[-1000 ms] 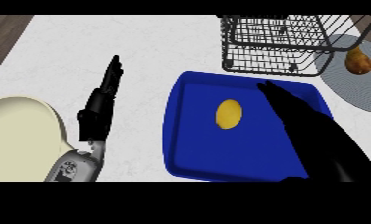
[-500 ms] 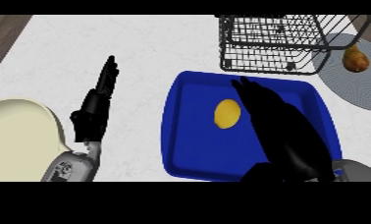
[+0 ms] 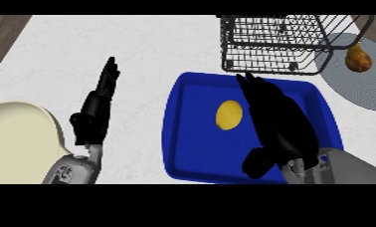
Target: Pick the lemon from the tray and place it in the tiered basket
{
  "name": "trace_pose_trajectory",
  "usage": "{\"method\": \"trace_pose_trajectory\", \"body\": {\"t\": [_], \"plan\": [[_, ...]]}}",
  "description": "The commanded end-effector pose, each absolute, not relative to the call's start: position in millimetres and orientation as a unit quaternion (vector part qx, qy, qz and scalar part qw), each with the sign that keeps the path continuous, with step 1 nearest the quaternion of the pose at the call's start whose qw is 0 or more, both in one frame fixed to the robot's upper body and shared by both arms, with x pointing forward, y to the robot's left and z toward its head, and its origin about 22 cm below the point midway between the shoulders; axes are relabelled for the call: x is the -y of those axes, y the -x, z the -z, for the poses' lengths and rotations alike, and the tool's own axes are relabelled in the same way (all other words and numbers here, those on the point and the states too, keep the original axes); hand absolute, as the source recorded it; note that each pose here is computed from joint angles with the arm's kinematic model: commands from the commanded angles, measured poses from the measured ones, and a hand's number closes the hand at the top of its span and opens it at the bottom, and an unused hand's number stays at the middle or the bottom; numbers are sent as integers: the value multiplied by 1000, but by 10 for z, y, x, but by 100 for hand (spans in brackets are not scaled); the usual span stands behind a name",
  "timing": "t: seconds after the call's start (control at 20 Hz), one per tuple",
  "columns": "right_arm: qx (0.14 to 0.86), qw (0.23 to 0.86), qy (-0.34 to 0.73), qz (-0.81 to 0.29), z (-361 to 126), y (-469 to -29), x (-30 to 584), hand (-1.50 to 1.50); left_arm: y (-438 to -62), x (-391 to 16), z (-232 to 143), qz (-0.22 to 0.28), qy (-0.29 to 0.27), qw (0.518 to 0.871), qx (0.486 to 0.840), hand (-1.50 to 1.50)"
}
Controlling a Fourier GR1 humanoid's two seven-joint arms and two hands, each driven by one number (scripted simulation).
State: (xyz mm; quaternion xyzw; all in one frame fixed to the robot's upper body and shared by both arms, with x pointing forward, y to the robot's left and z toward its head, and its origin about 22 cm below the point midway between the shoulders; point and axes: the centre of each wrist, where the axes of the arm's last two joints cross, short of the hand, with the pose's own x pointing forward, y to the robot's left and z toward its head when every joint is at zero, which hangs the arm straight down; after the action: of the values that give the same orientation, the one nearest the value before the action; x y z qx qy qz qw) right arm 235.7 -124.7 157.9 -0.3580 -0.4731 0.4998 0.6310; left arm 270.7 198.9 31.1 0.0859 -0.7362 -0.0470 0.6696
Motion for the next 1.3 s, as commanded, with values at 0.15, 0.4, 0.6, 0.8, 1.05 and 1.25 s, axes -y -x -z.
{"method": "trace_pose_trajectory", "body": {"t": [0.15, 0.4, 0.6, 0.8, 1.05, 1.25], "plan": [[397, 689, 388, -466, -1492, -2402, 1204, -150, -2745, -1993, -302, 44, -78, 674, 733, 0], [404, 698, 376, -456, -1374, -2417, 1303, -150, -2648, -1994, -273, 43, -88, 672, 734, 0], [420, 687, 363, -469, -1418, -2449, 1259, -150, -2787, -2003, -273, 49, -86, 660, 744, 0], [426, 688, 365, -461, -1302, -2458, 1203, -150, -2769, -2066, -268, 49, -86, 669, 737, 0], [423, 693, 359, -460, -1202, -2496, 1128, -150, -2651, -2111, -355, 52, -87, 670, 736, 0], [412, 700, 350, -466, -1042, -2594, 1063, -150, -2866, -1942, -379, 45, -90, 666, 740, 0]]}}
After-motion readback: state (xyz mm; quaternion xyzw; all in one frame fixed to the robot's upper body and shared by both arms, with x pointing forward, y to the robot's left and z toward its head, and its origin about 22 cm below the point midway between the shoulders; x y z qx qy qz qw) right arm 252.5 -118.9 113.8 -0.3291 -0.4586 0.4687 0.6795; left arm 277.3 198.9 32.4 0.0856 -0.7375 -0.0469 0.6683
